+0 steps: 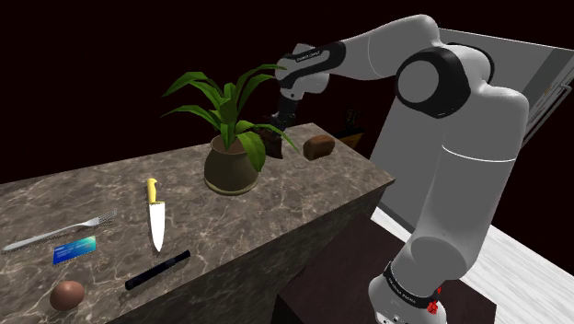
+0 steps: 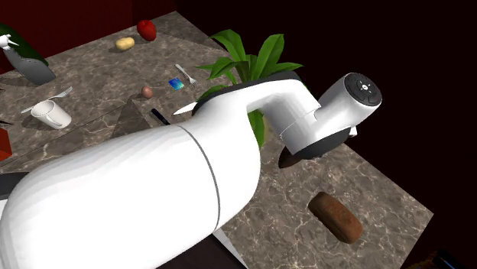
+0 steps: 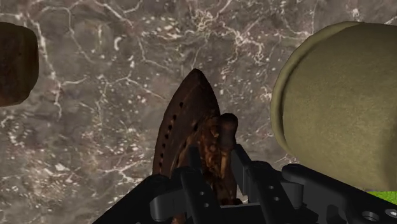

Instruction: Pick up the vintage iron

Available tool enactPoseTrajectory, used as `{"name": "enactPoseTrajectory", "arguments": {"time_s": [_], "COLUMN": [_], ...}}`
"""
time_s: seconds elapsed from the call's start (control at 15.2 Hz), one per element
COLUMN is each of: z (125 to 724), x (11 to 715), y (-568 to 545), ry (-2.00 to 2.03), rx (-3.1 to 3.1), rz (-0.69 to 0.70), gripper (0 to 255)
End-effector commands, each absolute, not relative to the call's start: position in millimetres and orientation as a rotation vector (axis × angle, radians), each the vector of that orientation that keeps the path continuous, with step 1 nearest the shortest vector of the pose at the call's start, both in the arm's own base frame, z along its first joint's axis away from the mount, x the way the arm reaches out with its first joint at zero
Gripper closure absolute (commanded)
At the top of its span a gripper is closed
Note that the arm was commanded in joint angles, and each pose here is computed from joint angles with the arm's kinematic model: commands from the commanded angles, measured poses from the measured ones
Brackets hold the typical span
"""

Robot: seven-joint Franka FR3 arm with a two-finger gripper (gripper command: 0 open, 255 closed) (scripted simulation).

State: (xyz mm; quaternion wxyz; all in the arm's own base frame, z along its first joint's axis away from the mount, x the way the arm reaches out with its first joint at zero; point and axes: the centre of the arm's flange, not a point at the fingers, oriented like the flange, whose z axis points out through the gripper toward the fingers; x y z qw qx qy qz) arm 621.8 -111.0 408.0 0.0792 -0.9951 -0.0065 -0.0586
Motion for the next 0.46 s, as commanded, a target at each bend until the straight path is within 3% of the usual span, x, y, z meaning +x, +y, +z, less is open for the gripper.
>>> {"name": "enactPoseTrajectory", "arguments": {"time_s": [0.0,0.4], "z": [420.2,442.1], "x": [622.5,622.5], "y": [-111.4,-111.4], "ry": [-0.019,-0.019], "rx": [-2.978,-2.978], "rz": [-0.177,-0.177], "gripper": [255,255]}}
